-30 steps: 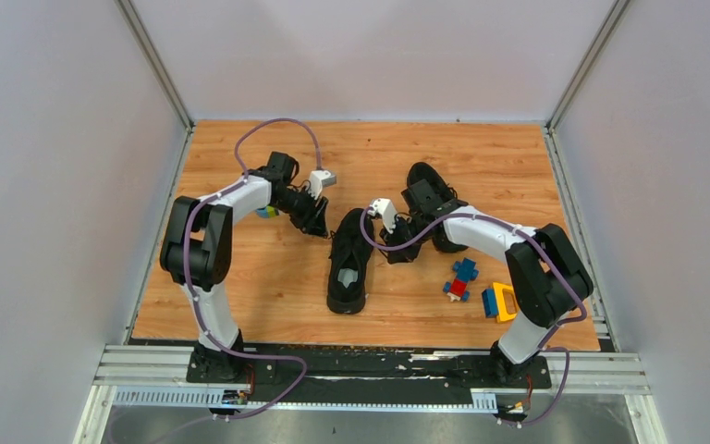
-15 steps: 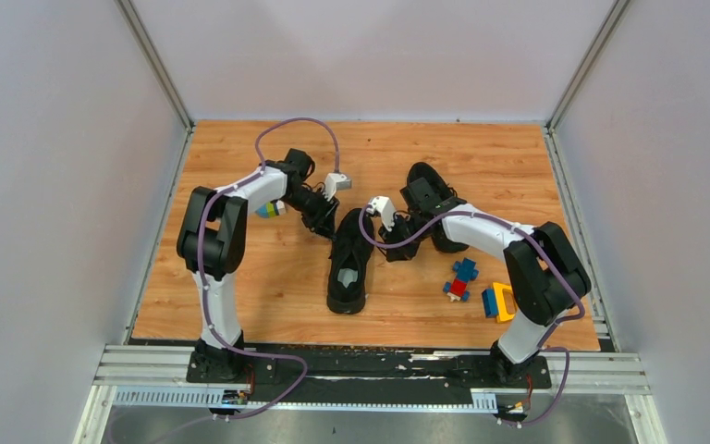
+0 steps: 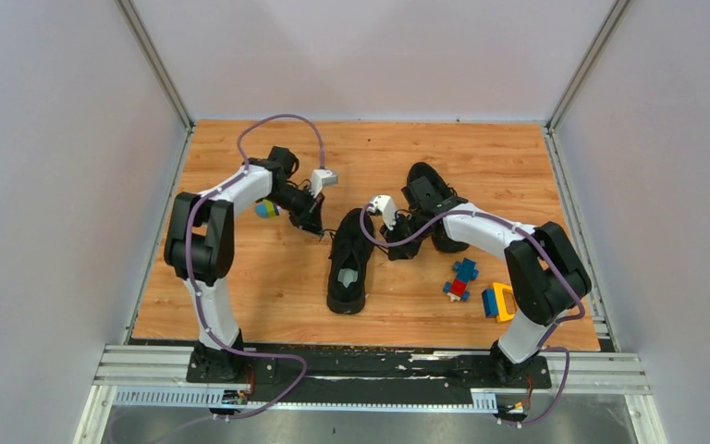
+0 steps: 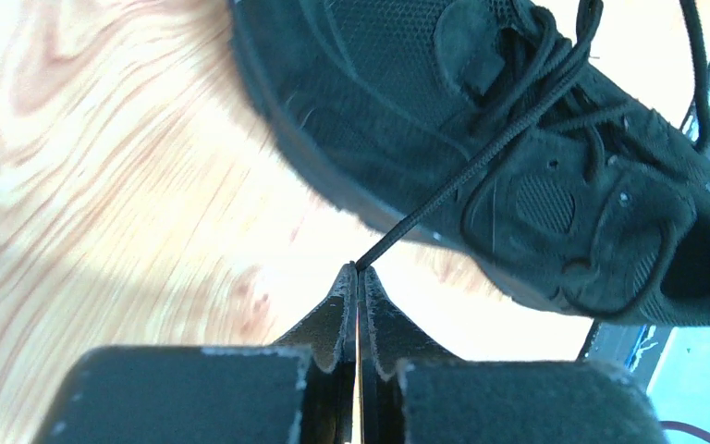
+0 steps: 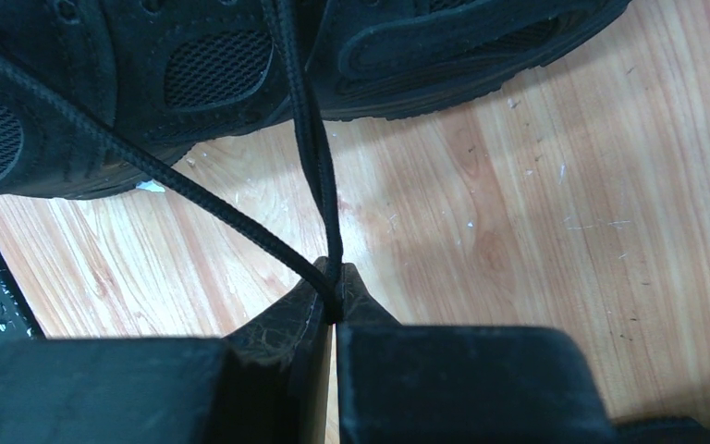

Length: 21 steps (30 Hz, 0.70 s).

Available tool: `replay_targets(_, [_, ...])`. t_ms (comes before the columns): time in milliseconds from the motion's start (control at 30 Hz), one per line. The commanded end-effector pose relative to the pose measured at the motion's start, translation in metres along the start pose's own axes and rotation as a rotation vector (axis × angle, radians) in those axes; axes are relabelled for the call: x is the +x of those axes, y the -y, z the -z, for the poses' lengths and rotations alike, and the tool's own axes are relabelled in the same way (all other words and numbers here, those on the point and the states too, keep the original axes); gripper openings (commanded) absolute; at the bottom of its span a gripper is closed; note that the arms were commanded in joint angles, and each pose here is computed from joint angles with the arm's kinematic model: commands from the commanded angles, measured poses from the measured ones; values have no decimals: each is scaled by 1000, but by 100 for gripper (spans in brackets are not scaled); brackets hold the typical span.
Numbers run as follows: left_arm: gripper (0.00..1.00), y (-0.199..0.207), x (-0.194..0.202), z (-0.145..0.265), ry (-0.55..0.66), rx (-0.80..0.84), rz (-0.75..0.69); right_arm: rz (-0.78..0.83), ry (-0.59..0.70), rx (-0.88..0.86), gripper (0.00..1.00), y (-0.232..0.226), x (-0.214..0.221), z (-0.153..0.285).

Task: Tie the shoes
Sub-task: Cross the shoelace with the shoelace, then tie the shoelace on the shoe.

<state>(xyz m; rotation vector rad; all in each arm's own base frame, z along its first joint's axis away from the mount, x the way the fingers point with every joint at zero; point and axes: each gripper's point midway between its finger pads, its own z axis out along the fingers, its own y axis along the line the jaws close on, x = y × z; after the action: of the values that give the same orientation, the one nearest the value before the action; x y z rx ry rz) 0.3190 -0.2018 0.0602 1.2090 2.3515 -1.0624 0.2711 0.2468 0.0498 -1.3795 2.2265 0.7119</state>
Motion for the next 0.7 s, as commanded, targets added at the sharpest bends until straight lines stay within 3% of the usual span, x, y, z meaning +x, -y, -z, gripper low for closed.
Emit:
replay_targets(0, [0,1,-11,47,78,-110,-42,19,20,23,0,2,-4,10])
replay_targets(300, [0,-9,11,74,69,-229,29,12,28,27,0,1,-4,14])
replay_targets(467, [0,-18,12,102,131,-328,70,10,40,6,0,-2,-5,15])
replay_targets(667, [0,1,21,99,149,-267,100,-68,100,-113,0,-16,-19,16])
